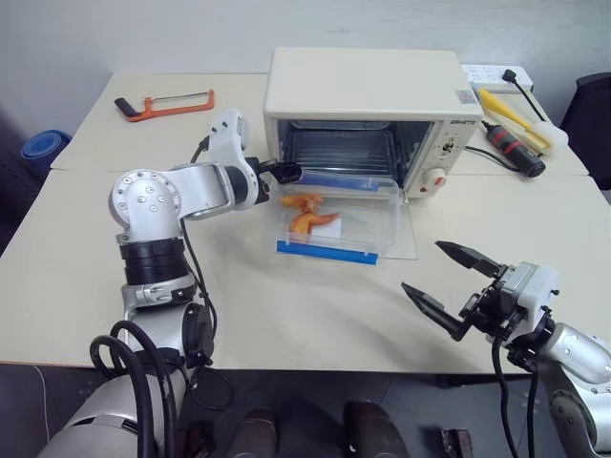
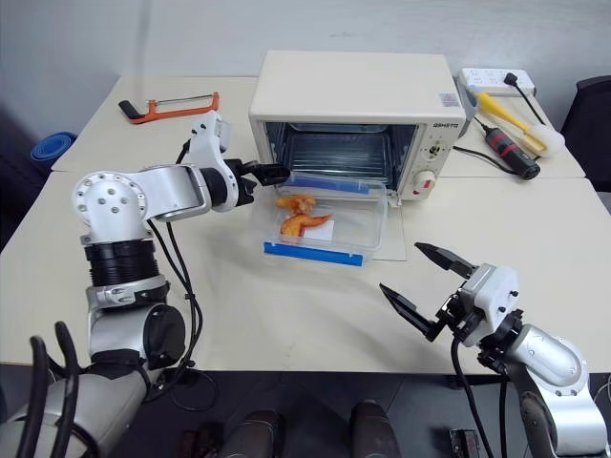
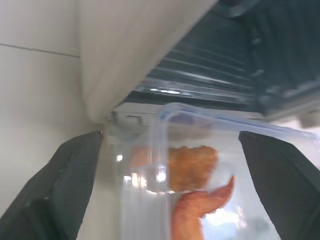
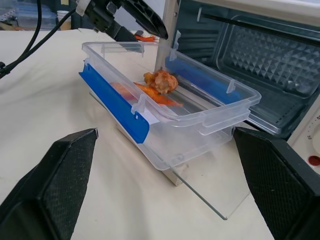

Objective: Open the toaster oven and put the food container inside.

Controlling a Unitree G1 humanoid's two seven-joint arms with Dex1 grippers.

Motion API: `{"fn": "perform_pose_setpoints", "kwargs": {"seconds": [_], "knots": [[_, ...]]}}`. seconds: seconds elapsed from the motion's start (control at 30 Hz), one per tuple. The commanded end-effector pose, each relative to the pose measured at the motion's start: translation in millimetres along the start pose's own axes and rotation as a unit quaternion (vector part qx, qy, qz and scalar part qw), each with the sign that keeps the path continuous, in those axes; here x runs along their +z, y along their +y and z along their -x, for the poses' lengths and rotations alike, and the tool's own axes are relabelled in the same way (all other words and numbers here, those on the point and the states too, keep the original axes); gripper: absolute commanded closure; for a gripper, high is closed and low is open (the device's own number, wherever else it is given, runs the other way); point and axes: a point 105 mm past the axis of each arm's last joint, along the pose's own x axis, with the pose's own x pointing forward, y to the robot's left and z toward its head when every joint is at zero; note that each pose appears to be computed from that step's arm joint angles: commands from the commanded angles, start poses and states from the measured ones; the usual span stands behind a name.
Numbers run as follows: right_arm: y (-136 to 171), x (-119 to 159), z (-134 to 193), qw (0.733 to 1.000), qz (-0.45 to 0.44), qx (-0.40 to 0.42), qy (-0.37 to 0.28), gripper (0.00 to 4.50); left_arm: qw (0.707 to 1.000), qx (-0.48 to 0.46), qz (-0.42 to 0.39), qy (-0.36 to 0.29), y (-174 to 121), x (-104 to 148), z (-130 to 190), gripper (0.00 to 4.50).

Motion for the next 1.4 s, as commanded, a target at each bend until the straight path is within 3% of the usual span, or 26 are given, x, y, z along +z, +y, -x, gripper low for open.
{"fn": "perform_pose_setpoints", "kwargs": {"seconds": [0.03,0.13,0.2,0.27,0.37,0.5,0.6,0.67,0.87,1.07,1.4], "knots": [[11,2,-5,0.998,0.022,0.048,0.036,0.19,0.995,-0.076,-0.06,-0.024,3,12,40,0.01],[14,-15,-8,0.994,0.008,0.049,0.1,0.87,0.994,-0.052,-0.098,0.002,43,2,61,0.0],[25,-18,-15,0.992,-0.013,0.07,0.105,1.58,0.995,-0.032,-0.09,0.006,69,0,68,0.41],[45,-23,-23,0.987,-0.028,0.111,0.11,2.32,0.983,-0.051,-0.177,0.024,82,-13,77,0.96],[58,-31,-36,0.984,-0.034,0.137,0.108,3.25,0.941,-0.155,-0.285,0.095,69,-58,84,1.82],[44,-38,-53,0.988,-0.016,0.114,0.1,4.5,0.901,-0.252,-0.337,0.106,40,-91,79,3.1],[30,-41,-66,0.991,-0.006,0.099,0.095,4.5,0.886,-0.262,-0.367,0.106,33,-109,65,4.04],[25,-42,-73,0.991,-0.003,0.095,0.093,4.5,0.9,-0.234,-0.361,0.068,34,-103,49,4.47],[2,-39,-91,0.994,0.008,0.075,0.077,4.5,0.924,-0.179,-0.338,-0.003,31,-84,18,4.47],[-42,-35,-103,0.996,0.047,0.035,0.069,4.5,0.94,-0.127,-0.309,-0.073,31,-63,-6,4.47],[-88,-28,-124,0.997,0.07,-0.015,0.042,4.5,0.946,-0.084,-0.268,-0.161,25,-33,-33,4.47]]}}
